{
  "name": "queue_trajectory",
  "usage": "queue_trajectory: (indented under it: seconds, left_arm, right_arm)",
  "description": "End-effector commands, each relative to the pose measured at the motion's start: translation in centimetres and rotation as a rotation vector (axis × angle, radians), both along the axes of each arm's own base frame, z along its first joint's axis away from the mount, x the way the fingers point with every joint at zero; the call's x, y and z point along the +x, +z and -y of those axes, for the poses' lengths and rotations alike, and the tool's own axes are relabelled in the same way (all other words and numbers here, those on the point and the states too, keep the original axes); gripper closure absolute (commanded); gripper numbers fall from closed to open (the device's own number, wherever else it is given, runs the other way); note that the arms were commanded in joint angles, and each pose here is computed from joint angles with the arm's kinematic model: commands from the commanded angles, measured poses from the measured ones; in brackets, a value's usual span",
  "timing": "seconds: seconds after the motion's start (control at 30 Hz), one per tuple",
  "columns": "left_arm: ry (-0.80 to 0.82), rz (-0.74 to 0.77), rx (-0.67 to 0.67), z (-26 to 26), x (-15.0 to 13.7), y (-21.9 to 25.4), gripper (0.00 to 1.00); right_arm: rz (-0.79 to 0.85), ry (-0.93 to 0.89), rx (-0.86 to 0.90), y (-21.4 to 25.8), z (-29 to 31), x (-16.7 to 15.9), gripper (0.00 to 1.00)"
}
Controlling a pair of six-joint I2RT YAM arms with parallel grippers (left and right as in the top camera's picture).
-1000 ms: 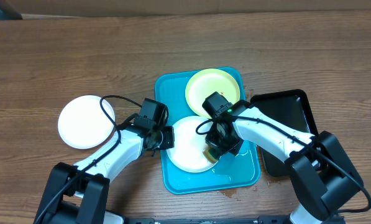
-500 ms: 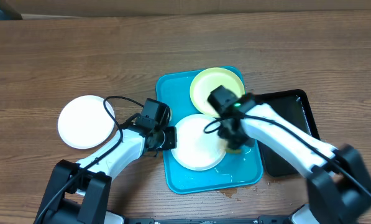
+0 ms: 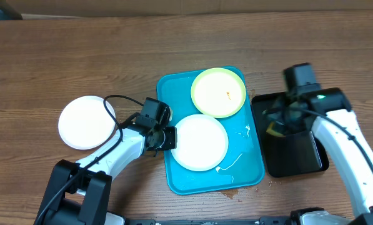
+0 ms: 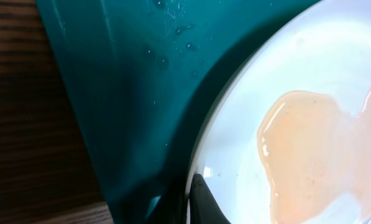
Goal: Clean dirty plates on tray and stack at the side
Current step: 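Drop the sponge into the black tray with the right gripper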
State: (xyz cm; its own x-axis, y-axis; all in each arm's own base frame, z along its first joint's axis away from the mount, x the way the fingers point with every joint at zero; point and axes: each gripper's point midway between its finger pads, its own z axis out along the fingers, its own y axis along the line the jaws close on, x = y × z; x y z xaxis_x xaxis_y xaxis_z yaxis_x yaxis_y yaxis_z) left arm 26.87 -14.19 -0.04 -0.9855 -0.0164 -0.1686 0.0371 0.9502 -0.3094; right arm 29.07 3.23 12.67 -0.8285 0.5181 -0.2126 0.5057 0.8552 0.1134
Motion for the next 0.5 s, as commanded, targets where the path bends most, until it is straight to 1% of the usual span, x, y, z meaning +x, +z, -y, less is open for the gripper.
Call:
queue_trajectory:
  seconds: [0.0,0.13,0.2,0.23,0.33,0.47]
  left_arm:
    - [-0.048,-0.095,0.136,-2.4,-2.0,-2.2,0.96]
    - [-0.062,-0.095,0.199,-3.0,-0.8,-0.3,0.96]
    - [-0.087,-0.095,0.208,-2.9,-0.4,0.6,0.96]
    - [-0.093,-0.097,0.210,-2.9,-0.3,1.0,0.96]
    - [-0.100,-0.092,0.214,-2.7,0.4,2.5,0.96]
    - [-0.092,-0.051,0.223,-2.7,1.5,5.2,0.96]
  right_arm:
    - [-0.054,0.051,0.090,-3.0,-0.1,-1.0,0.83]
    - [-0.091,0.025,0.112,-7.0,0.3,-2.3,0.84]
    - [-0.103,0.010,0.113,-8.1,0.6,-2.7,0.87]
    - [-0.103,0.007,0.113,-8.2,0.6,-2.8,0.87]
    - [-0.067,0.028,0.110,-7.1,0.7,-2.2,0.79]
    - [0.041,0.047,0.109,-3.5,0.6,-1.1,0.65]
